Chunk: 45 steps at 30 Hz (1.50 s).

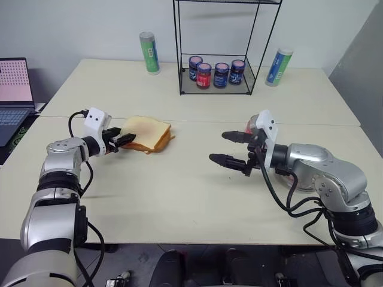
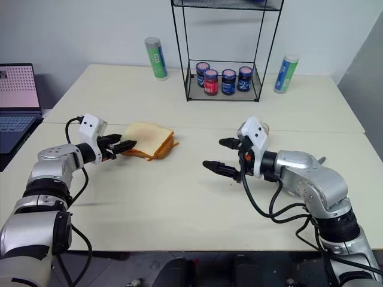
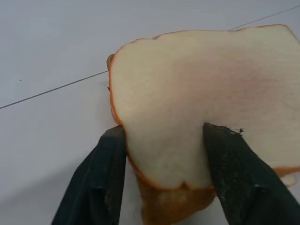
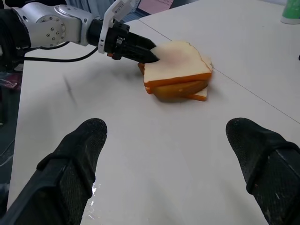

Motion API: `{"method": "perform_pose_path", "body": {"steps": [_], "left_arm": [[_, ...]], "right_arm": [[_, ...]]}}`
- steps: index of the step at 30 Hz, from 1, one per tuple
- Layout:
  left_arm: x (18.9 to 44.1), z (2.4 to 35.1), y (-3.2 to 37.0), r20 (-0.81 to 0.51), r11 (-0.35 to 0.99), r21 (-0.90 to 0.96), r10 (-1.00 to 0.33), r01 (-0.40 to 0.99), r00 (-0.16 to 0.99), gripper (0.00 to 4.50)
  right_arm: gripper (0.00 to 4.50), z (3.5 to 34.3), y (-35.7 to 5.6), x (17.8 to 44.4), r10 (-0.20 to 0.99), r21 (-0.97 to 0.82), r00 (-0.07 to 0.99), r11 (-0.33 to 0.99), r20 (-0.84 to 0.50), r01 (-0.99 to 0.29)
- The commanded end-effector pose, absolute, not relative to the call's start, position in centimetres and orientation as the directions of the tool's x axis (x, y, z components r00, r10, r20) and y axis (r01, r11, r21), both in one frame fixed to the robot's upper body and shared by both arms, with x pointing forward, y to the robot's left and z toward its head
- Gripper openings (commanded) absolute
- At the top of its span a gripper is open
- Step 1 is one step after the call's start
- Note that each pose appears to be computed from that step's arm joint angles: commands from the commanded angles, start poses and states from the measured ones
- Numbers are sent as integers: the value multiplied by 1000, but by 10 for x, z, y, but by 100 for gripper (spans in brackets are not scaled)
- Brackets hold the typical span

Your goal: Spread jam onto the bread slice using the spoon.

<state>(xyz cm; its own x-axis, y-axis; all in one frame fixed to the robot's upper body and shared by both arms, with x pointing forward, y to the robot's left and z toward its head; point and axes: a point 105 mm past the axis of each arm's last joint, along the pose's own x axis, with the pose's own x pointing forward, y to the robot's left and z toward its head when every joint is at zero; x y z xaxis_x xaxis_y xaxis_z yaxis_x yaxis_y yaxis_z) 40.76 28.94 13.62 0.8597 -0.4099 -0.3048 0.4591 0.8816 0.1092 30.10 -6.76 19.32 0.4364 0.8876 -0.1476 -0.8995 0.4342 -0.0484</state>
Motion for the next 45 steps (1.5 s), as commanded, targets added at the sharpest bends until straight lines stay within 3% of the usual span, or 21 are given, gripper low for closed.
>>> {"method": "perform_pose_path", "body": {"steps": [1, 9, 16, 22, 26, 33, 38, 45], "left_arm": [[412, 150, 290, -271, 879, 151, -403, 452, 874, 168], [411, 157, 291, -251, 874, 176, -405, 453, 879, 2], [410, 183, 290, -202, 862, 195, -432, 468, 879, 1], [399, 245, 263, -72, 797, 160, -579, 583, 812, 1], [376, 267, 218, -82, 647, 138, -747, 750, 660, 1], [333, 272, 145, -149, 324, 101, -930, 941, 337, 1], [310, 246, 107, -192, 141, 15, -971, 990, 142, 1], [328, 155, 79, -400, 106, 151, -903, 983, 159, 1]], "right_arm": [[450, 212, -68, 300, 891, -96, 444, 436, -94, -895], [450, 212, -71, 304, 886, -103, 455, 446, -90, -889], [450, 210, -76, 307, 878, -101, 472, 464, -85, -880], [450, 214, -88, 307, 859, -103, 506, 498, -78, -861], [450, 215, -99, 302, 848, -108, 520, 511, -96, -853], [450, 216, -132, 274, 832, -108, 510, 499, -217, -860], [450, 214, -153, 254, 797, -88, 530, 530, -289, -844], [450, 206, -154, 242, 778, -52, 557, 568, -291, -821]]}}
